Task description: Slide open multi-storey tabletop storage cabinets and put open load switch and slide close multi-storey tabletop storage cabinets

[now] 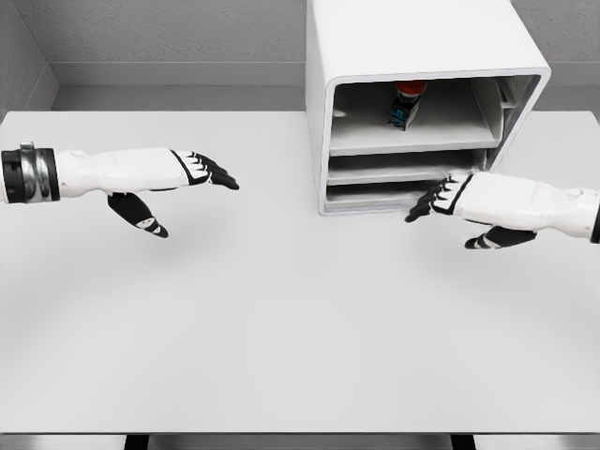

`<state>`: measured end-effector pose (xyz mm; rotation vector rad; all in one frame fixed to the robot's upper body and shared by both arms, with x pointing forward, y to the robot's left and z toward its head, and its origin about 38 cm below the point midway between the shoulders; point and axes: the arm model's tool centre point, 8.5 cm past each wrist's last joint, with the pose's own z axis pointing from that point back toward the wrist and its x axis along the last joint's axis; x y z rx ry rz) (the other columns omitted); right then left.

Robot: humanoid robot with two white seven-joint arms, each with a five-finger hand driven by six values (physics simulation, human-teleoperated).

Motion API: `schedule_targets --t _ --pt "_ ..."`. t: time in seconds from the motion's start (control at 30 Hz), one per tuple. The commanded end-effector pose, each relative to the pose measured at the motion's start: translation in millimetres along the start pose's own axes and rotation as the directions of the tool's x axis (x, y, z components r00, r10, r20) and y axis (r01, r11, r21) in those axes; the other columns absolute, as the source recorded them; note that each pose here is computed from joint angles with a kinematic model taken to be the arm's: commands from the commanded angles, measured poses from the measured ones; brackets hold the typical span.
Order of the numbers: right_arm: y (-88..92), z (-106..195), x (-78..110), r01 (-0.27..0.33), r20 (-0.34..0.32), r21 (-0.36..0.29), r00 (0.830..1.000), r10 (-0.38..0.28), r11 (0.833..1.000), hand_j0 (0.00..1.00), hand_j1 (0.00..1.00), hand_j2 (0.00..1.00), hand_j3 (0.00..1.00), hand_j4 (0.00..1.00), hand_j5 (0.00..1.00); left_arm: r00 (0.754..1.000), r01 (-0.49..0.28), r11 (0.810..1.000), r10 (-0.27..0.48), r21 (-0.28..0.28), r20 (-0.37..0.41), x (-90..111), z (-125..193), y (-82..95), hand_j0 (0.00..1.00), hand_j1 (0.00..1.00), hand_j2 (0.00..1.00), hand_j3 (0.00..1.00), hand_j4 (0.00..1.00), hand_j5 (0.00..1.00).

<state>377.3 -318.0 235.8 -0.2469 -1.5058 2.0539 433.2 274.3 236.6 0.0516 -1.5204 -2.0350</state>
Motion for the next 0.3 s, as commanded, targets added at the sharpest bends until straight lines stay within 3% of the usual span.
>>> schedule_targets --t 0.0,0.27 --pt "-11.8 10.1 1.8 -0.027 -0.013 -0.012 1.0 0.027 1.0 1.0 1.0 1.0 1.0 1.0 1.0 1.0 -0.013 1.0 0.013 -0.004 0.005 0.1 -2.1 -3.1 1.0 1.0 1.0 1.0 1.0 1.0" --pt "-8.6 7.5 3.6 -0.02 -0.004 -0.012 1.0 0.02 1.0 1.0 1.0 1.0 1.0 1.0 1.0 1.0 -0.019 1.0 0.019 -0.017 0.006 0.0 -2.9 -7.6 1.0 1.0 1.0 1.0 1.0 1.0"
